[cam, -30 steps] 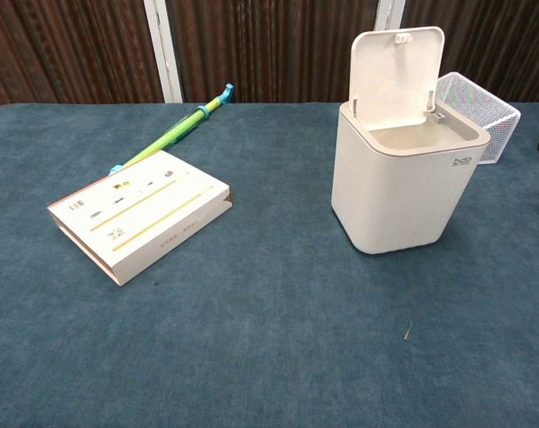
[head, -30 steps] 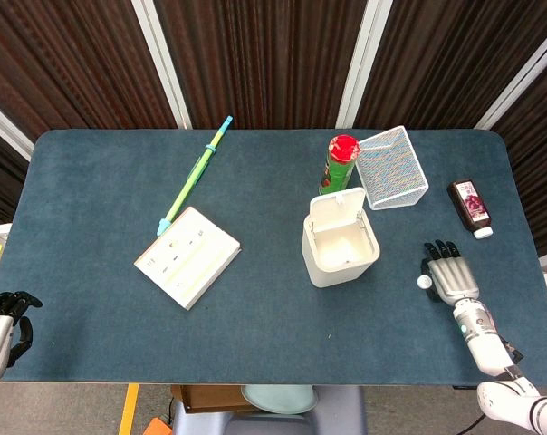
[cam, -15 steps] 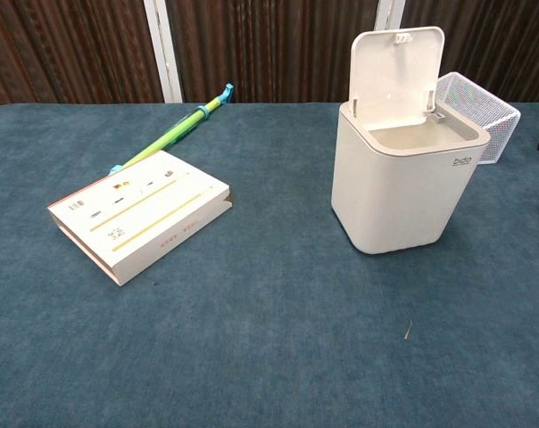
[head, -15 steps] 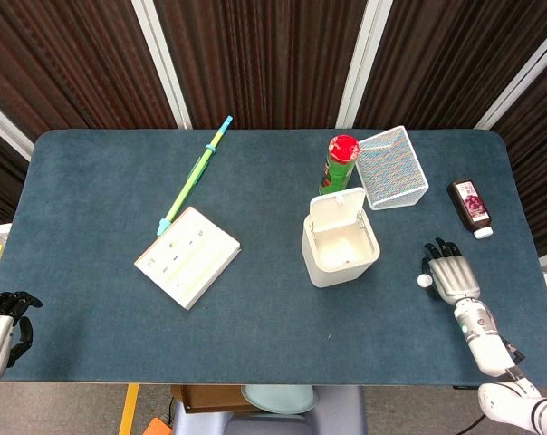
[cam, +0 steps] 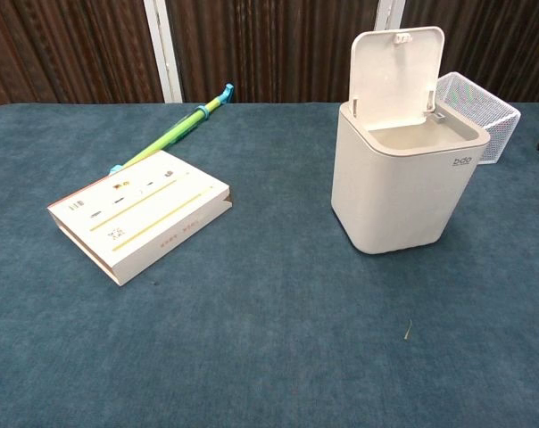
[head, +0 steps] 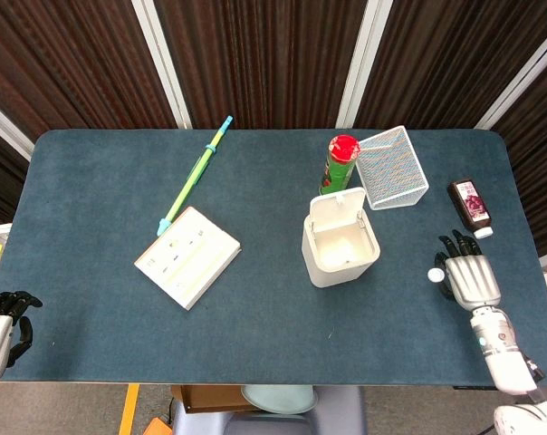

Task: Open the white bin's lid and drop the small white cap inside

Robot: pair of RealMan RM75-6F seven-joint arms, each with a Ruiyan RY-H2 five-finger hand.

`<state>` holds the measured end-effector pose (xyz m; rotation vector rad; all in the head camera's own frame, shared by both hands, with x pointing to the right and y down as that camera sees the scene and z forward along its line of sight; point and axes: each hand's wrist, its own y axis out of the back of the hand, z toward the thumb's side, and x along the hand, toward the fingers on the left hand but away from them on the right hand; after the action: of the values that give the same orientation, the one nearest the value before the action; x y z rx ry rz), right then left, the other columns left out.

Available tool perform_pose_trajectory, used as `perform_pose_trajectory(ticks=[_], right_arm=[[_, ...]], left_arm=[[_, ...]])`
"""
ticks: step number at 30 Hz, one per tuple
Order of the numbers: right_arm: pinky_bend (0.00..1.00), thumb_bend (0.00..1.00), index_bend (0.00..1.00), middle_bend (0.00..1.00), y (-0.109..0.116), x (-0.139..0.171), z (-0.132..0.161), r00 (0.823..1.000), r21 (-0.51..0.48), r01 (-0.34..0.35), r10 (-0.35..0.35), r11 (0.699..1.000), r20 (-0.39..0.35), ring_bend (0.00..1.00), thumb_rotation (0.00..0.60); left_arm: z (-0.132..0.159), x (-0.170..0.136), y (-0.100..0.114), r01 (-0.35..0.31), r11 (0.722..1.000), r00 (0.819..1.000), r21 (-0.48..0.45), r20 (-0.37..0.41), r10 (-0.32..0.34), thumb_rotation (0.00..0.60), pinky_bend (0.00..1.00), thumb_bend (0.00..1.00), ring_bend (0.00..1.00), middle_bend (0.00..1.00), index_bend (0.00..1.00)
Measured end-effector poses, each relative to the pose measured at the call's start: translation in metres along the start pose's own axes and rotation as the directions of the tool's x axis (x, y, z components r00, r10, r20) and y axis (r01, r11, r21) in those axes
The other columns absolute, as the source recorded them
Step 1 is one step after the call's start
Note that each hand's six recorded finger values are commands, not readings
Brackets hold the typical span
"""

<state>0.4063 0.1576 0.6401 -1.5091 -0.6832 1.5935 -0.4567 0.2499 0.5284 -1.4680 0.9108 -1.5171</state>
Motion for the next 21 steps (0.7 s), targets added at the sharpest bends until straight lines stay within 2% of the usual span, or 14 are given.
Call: perform_pose_trajectory(ticks=[6, 9, 14, 21], right_arm=[[0.24, 0.43, 0.63, 0.25, 0.053, 0.045, 0.001, 0.989, -0.037, 0.147, -0.146, 0.988, 0.021, 0.11, 0.600], [0.24, 0.43, 0.63, 0.25, 0.070, 0.059, 0.002, 0.982, -0.044, 0.190, -0.190, 0.981, 0.013, 0.11, 0.600], [0.24, 0.43, 0.63, 0.25, 0.080, 0.051, 0.013, 0.977, -0.078, 0.208, -0.210, 0.975, -0.018, 0.11, 0.600], [0.24, 0.43, 0.63, 0.25, 0.082, 0.014, 0.052, 0.973, -0.143, 0.186, -0.203, 0.972, -0.113, 0.11, 0.600]], left_arm=[[0.000, 0.000, -0.002, 0.009, 1.000, 1.000, 0.007, -0.002, -0.009, 0.600, 0.52, 0.73, 0.29, 0.36, 0.42], [0.000, 0.000, -0.003, 0.011, 1.000, 1.000, 0.008, -0.004, -0.011, 0.600, 0.52, 0.73, 0.29, 0.36, 0.42], [0.000, 0.000, -0.003, 0.012, 1.000, 1.000, 0.009, -0.004, -0.012, 0.600, 0.52, 0.73, 0.29, 0.36, 0.42], [0.001, 0.000, -0.003, 0.013, 1.000, 1.000, 0.010, 0.000, -0.013, 0.600, 0.52, 0.73, 0.29, 0.36, 0.42]])
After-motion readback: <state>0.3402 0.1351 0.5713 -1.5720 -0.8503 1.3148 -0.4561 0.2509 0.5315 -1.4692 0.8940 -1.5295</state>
